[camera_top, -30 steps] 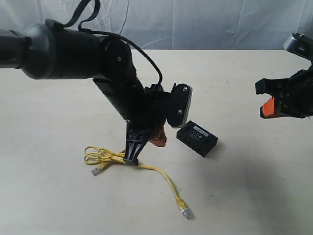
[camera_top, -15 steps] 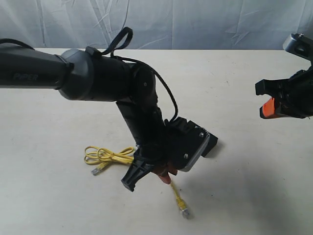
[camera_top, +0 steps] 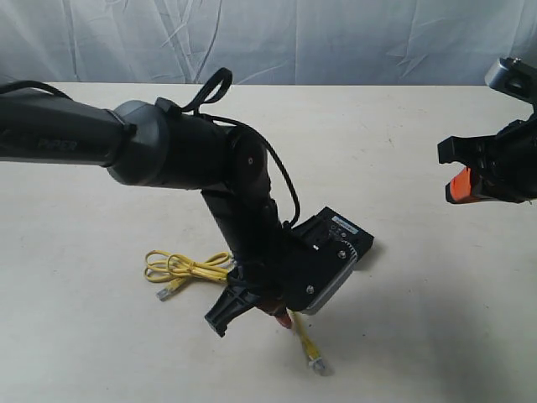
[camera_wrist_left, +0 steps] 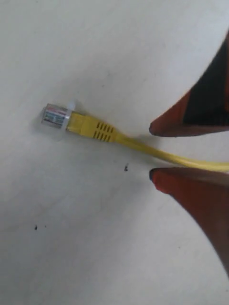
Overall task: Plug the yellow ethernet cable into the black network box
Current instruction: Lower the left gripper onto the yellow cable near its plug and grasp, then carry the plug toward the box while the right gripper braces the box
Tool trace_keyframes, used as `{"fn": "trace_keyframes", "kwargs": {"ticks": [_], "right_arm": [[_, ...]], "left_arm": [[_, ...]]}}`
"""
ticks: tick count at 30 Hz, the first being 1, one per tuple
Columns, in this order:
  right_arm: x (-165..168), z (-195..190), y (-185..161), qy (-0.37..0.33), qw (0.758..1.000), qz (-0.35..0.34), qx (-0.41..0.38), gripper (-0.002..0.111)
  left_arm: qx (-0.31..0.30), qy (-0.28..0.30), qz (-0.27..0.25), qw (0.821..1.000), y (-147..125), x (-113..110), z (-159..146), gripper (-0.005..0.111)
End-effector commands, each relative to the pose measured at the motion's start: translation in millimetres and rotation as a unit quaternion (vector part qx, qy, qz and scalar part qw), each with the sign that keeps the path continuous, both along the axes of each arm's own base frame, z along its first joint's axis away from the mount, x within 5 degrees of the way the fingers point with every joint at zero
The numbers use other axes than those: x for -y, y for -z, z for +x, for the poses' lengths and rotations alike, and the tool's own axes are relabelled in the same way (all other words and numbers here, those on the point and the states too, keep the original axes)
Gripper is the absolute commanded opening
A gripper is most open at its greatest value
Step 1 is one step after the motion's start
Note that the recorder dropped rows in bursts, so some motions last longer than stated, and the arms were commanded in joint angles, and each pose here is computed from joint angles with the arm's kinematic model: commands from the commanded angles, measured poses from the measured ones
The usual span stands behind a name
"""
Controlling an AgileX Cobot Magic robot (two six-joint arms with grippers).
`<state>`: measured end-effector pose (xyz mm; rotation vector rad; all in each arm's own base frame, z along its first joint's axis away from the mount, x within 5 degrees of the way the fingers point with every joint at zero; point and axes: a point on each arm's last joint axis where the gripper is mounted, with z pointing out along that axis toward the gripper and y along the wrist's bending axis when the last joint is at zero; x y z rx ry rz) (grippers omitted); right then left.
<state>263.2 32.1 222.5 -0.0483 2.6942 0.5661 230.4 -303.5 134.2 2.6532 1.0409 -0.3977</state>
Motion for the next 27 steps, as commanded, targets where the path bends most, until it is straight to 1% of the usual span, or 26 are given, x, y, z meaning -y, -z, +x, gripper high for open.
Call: {"fn": "trace_keyframes", "kwargs": {"ticks": [1,6,9,15,20,23,25,27], "right_arm": [[2,0,-1,0.000,1.000,-0.004,0.005,-0.001],[3,0,-1,0.002,1.000,-0.005,0.008,-0.001],[3,0,-1,0.002,1.000,-0.005,0.008,-0.001],[3,0,-1,0.002,1.000,-0.005,0.008,-0.001],[3,0,-1,0.002,1.000,-0.005,0.008,-0.001],[3,0,-1,0.002,1.000,-0.005,0.008,-0.001],[3,0,-1,0.002,1.000,-0.005,0.008,-0.001],[3,0,-1,0.002,1.000,-0.005,0.008,-0.001]], "left_arm": [[-0.023,0.006,-0.027,0.999,8,8,-6,0.025],[-0.036,0.018,-0.008,0.999,20,7,-7,0.025],[-0.038,0.026,0.000,0.999,21,5,-8,0.025],[-0.024,0.033,0.012,0.999,19,2,-7,0.025],[-0.005,0.042,0.035,0.998,19,-2,-4,0.025],[-0.006,0.039,0.035,0.999,20,-2,-4,0.025],[-0.005,0.039,0.035,0.999,20,-2,-4,0.021],[-0.001,0.033,0.032,0.999,20,-1,-3,0.010]]}}
